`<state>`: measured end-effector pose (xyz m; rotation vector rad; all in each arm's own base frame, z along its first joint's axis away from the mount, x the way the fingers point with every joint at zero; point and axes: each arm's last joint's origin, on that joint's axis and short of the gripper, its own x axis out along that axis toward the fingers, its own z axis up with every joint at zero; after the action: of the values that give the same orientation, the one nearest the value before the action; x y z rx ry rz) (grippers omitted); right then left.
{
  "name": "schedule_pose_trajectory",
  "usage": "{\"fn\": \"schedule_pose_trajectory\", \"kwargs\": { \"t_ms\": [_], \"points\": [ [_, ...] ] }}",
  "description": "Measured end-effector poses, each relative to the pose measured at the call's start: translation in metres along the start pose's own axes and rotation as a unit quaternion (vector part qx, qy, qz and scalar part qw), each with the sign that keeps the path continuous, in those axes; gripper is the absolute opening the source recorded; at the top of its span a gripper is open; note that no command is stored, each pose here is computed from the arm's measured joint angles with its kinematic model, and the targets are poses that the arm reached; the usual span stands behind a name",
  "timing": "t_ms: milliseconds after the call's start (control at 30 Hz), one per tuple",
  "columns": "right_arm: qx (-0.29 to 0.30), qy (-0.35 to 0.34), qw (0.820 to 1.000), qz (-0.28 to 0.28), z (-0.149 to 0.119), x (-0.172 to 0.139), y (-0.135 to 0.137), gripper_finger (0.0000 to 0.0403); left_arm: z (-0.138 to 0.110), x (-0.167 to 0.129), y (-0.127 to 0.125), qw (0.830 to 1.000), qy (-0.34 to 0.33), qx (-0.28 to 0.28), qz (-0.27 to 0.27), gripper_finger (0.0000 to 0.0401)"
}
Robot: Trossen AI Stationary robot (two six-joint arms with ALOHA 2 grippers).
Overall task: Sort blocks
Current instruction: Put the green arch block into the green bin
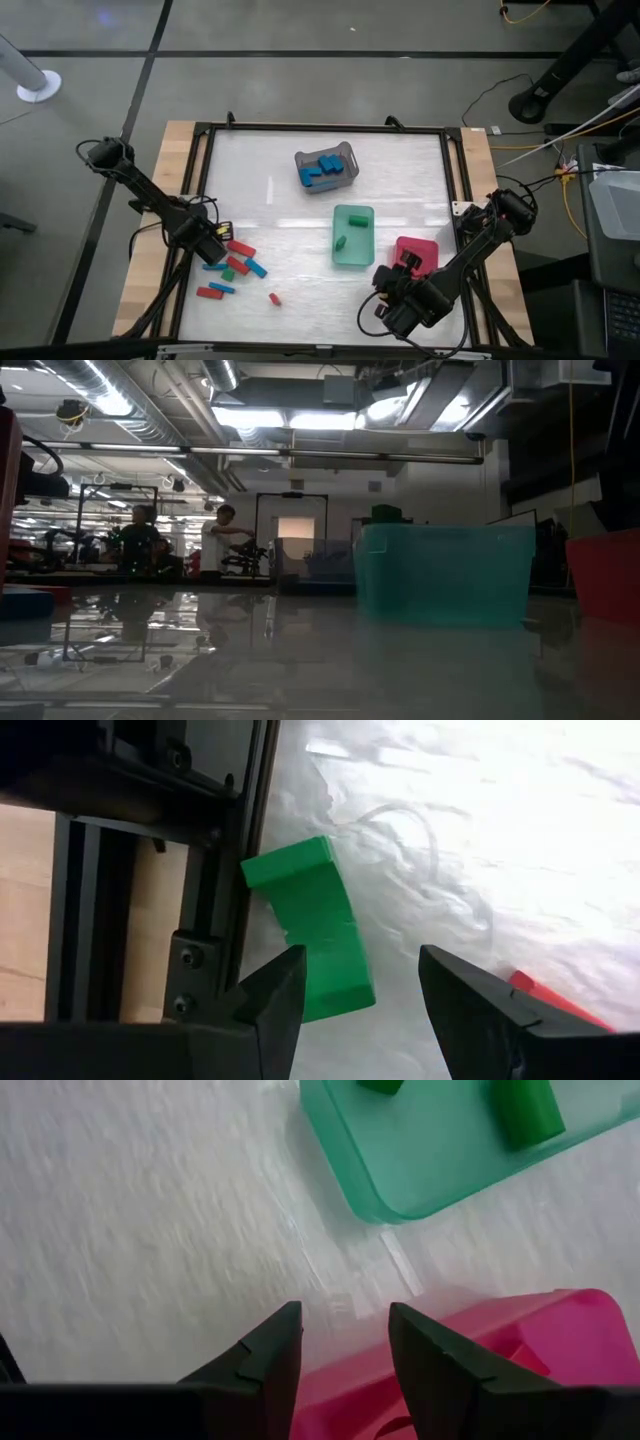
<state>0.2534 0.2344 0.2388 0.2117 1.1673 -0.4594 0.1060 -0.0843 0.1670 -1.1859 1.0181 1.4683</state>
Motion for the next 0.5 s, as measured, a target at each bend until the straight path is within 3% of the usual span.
{"fn": "schedule_pose_trajectory", "kwargs": {
  "t_ms": [233, 500],
  "points": [
    [-0.003, 0.000, 1.000, 0.000, 0.0000, 0.0001, 0.0000, 0.0153, -0.0013, -0.0006, -0.0004, 1.000, 0.010, -0.006, 0.004, 0.0182],
    [-0.003, 0.004, 1.000, 0.002, -0.0003, 0.0001, 0.0002, 0.0153, -0.0031, -0.0010, 0.0026, 0.998, 0.041, -0.001, 0.046, 0.0182]
  ]
}}
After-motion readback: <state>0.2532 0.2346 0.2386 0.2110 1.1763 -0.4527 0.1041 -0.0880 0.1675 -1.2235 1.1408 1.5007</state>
